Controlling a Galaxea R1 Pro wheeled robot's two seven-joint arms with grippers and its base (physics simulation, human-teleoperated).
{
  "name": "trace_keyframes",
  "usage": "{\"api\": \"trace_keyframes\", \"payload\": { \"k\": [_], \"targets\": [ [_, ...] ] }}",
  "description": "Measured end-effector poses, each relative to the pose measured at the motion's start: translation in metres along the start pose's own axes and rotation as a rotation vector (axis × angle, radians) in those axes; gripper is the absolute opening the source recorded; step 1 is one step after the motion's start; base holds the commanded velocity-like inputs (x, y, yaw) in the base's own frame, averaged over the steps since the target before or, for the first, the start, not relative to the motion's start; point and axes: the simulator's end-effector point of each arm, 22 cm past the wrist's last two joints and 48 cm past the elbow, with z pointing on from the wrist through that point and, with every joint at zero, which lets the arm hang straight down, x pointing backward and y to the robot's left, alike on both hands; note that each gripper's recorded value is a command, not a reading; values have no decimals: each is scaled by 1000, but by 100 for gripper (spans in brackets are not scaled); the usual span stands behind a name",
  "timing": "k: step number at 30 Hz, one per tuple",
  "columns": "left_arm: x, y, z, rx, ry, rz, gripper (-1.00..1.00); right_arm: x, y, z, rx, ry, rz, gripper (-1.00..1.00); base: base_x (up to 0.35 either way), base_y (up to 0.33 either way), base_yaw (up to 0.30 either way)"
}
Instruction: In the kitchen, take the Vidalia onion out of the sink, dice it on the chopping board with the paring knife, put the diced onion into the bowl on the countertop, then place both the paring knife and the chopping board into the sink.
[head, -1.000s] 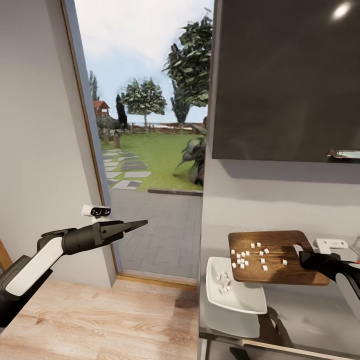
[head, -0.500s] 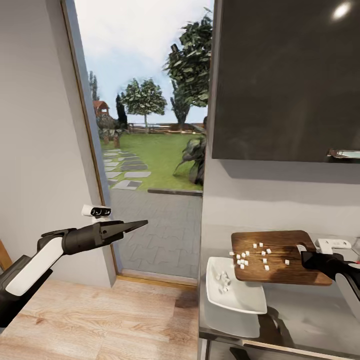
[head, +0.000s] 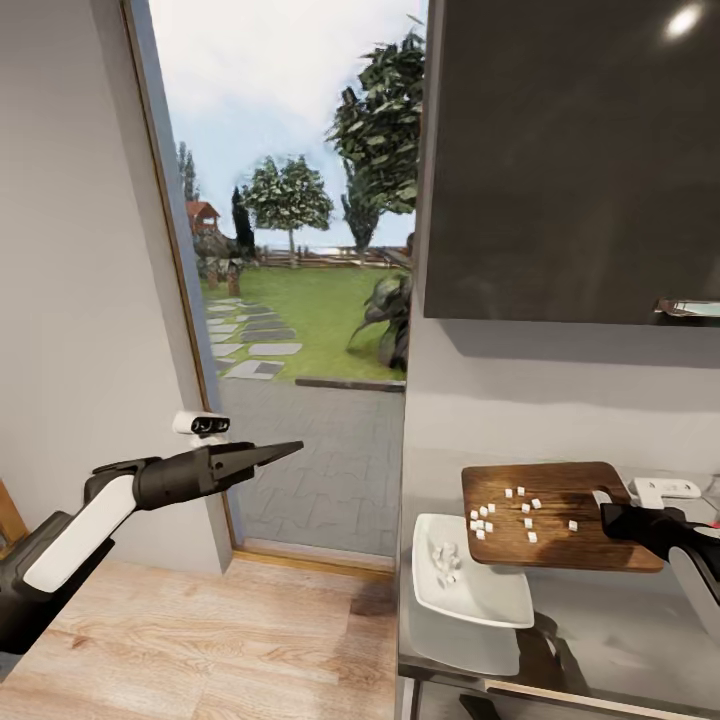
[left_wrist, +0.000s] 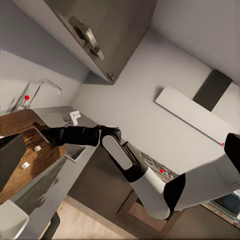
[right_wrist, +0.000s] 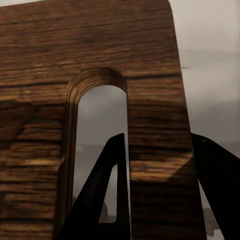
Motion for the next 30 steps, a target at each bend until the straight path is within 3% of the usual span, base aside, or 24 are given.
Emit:
{"api": "trace_keyframes", "payload": {
  "k": [30],
  "targets": [
    [3, 8, 16, -19, -12, -8, 100, -17, -8, -2, 12, 25, 2, -100, 0, -1, 0]
  ]
}}
